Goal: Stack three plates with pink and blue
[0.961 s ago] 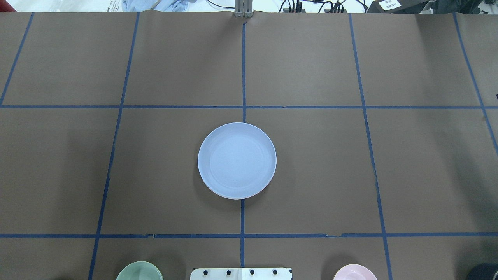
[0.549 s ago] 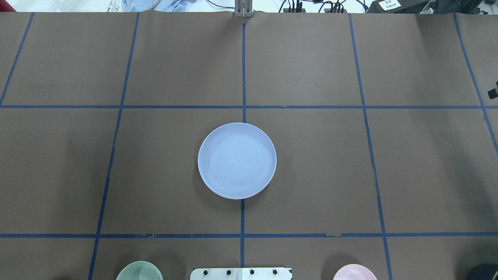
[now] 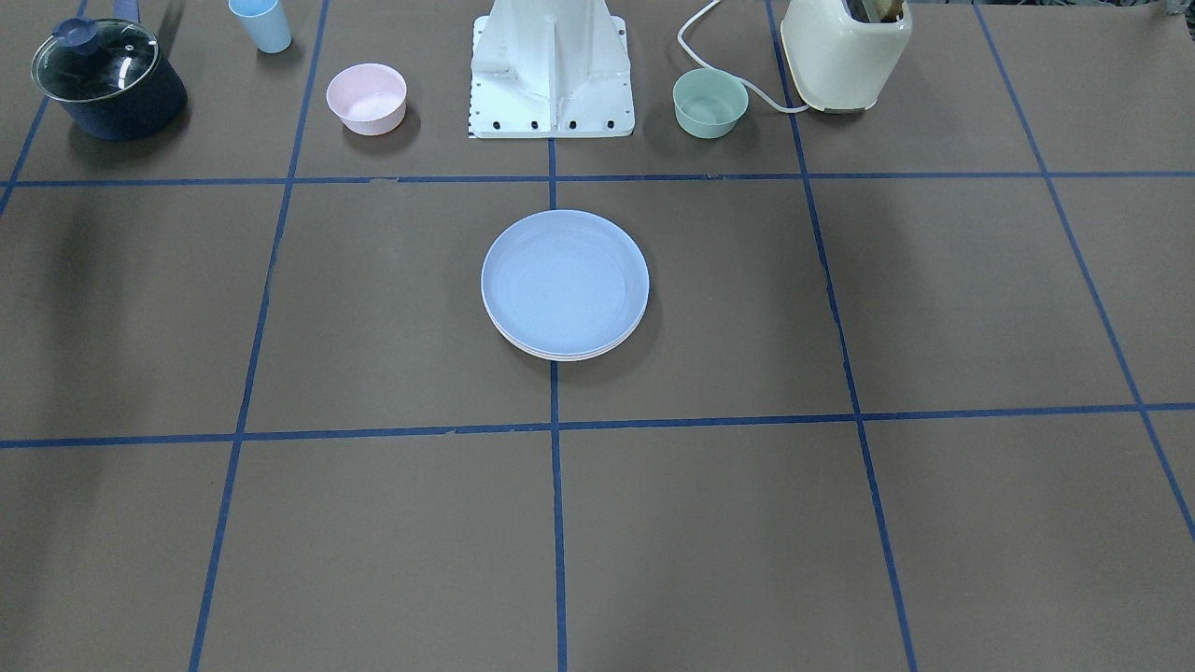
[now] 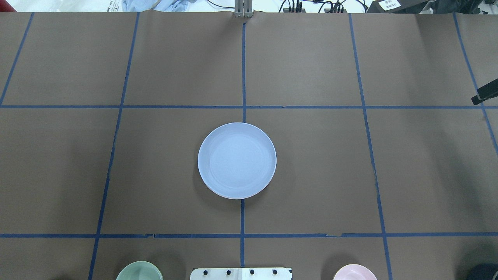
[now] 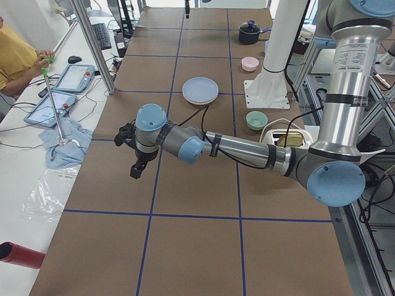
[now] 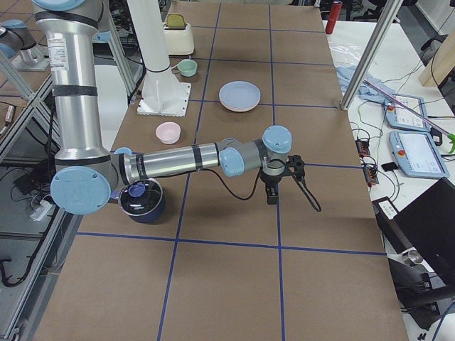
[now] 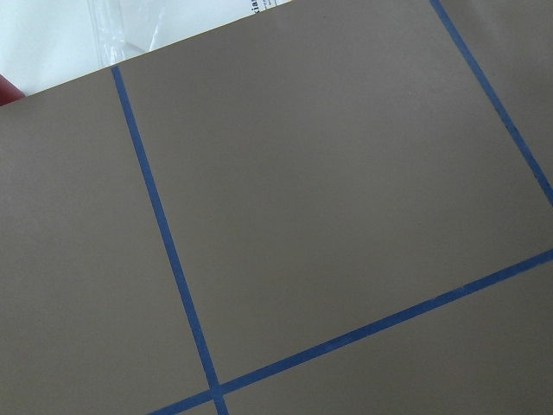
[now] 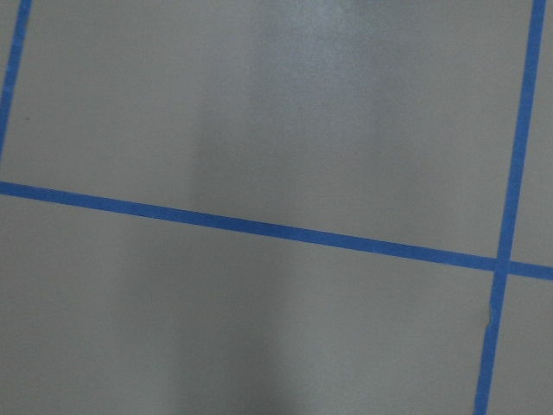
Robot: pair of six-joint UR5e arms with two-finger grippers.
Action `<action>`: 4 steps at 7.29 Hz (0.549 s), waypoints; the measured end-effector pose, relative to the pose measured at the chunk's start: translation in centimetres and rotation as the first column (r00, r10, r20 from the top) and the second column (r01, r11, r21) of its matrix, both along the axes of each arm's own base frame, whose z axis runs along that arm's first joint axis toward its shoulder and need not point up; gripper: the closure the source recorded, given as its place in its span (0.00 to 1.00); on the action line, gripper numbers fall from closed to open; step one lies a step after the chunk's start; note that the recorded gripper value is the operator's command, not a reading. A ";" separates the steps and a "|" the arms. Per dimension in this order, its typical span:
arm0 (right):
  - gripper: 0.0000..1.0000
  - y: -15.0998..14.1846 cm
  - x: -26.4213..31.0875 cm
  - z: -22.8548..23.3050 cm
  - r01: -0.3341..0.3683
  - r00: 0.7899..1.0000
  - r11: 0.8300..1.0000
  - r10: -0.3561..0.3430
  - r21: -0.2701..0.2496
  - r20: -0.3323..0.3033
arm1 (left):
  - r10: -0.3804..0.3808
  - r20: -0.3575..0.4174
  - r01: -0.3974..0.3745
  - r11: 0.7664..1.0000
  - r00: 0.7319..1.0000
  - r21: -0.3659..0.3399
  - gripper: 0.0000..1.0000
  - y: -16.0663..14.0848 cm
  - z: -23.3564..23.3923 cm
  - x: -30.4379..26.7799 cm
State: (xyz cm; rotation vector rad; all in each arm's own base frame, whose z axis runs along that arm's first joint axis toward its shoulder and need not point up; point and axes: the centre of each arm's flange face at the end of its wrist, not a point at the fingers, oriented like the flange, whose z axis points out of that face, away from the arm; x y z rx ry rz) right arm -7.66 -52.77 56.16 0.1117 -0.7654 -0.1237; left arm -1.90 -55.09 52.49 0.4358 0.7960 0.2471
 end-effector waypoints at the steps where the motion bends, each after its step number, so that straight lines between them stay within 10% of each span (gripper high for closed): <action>1: 0.00 -0.3 -1.1 0.2 0.009 0.999 1.000 -0.008 0.022 -0.034 | 0.001 -0.003 -0.001 1.000 1.000 0.002 0.00 0.0 -0.1 0.0; 4: 0.00 1.3 -2.0 -1.1 0.060 0.993 0.998 -0.062 0.015 0.099 | 0.002 -0.005 -0.002 1.000 1.000 0.005 0.00 0.0 -0.4 0.1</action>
